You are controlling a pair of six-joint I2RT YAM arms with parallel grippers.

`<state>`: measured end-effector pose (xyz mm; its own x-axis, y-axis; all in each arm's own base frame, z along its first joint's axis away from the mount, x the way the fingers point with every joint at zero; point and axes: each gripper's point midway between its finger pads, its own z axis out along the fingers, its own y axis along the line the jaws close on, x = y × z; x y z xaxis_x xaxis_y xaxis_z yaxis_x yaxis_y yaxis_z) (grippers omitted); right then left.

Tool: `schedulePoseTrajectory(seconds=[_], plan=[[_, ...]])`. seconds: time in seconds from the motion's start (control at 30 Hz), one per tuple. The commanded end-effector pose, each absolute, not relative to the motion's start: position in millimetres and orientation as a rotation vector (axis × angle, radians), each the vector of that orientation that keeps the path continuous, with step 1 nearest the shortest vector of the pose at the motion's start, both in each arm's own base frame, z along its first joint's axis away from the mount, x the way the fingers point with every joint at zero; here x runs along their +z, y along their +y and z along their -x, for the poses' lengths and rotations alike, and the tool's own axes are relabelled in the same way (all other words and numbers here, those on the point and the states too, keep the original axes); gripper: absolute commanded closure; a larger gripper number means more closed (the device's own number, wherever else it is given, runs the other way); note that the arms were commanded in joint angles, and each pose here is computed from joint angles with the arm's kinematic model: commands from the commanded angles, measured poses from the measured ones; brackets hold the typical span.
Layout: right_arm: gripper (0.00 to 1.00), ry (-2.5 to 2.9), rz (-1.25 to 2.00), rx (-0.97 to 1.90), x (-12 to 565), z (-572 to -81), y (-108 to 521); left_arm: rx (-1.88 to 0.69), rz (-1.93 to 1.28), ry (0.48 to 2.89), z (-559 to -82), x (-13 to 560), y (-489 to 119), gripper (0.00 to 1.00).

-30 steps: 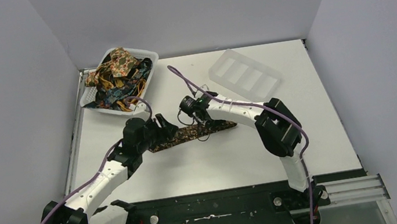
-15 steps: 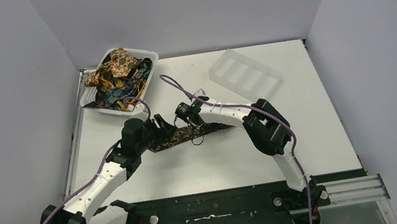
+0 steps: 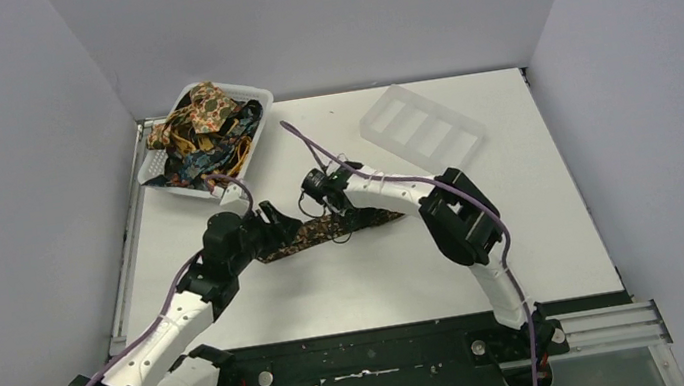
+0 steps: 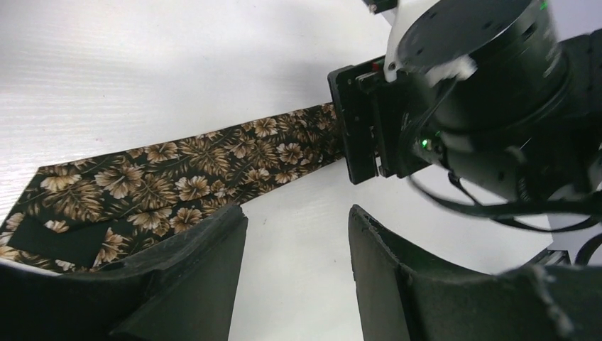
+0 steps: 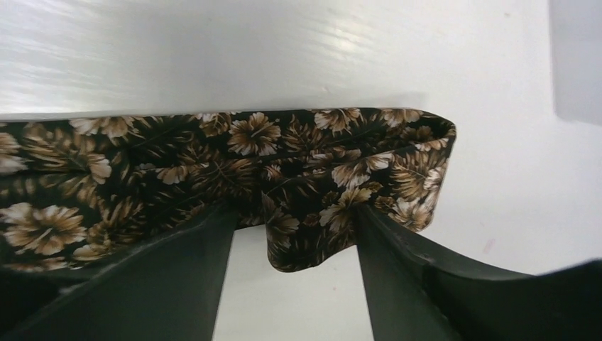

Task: Roll the ties
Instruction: Roll the tie at the center of the board.

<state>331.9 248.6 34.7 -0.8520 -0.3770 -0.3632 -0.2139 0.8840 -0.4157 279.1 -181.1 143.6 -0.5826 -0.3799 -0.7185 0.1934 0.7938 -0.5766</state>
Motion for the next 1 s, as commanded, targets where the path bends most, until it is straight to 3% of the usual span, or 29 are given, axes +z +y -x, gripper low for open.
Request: schedulePoseTrajectory(seconds=[0.0, 0.27, 0.4, 0.5, 0.97], plan=[[0.32, 2.568, 0.33, -0.058, 88.5, -352.9, 278.0, -0.779, 0.19, 1.991, -281.2, 156.3, -173.7, 0.48], [0.24, 2.446, 0.191, 0.495, 145.3, -366.9, 258.5, -0.842, 0.153, 1.979, -283.0, 155.0, -189.0, 0.48], [0.23, 2.454, 0.085, 0.624, 126.6, -375.1, 208.9, -0.897, 0.045, 1.999, -282.7, 152.4, -224.1, 0.47], [0.23, 2.455, 0.122, 0.814, 110.5, -371.6, 205.8, -0.913, -0.055, 2.043, -279.1, 143.0, -256.3, 0.47], [0.23, 2.471, 0.339, 0.893, 66.2, -378.6, 207.6, -1.016, -0.157, 2.133, -266.2, 119.1, -298.3, 0.47]])
